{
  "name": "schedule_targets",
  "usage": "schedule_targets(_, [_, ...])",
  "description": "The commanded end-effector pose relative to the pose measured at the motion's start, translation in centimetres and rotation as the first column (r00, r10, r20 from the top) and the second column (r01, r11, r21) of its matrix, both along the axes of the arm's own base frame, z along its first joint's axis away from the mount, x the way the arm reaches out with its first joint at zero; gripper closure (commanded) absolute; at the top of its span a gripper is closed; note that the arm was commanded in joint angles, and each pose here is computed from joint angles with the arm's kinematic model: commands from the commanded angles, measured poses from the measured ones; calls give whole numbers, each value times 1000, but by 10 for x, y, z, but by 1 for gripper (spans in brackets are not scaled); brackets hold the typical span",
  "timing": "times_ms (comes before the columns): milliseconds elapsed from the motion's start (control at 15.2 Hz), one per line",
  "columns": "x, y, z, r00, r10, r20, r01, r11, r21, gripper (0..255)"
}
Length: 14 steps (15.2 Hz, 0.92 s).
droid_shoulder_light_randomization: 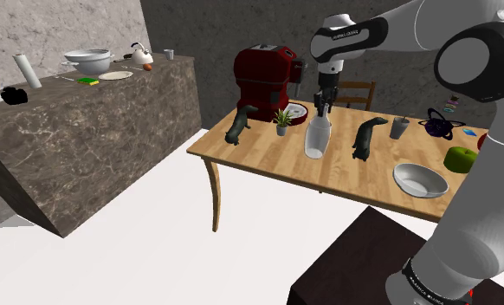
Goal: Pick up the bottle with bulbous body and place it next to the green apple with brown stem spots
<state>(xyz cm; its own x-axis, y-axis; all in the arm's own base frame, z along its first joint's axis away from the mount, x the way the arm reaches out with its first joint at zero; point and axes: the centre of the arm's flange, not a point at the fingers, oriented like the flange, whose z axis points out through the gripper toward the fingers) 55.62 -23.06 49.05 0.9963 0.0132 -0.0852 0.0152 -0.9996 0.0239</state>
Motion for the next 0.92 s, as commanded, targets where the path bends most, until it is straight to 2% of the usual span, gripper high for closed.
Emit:
schedule_targets(0, [0,0,10,1000,0,0,0,1000,0,255])
schedule_targets(858, [0,0,79,1000,0,0,0,1000,0,255])
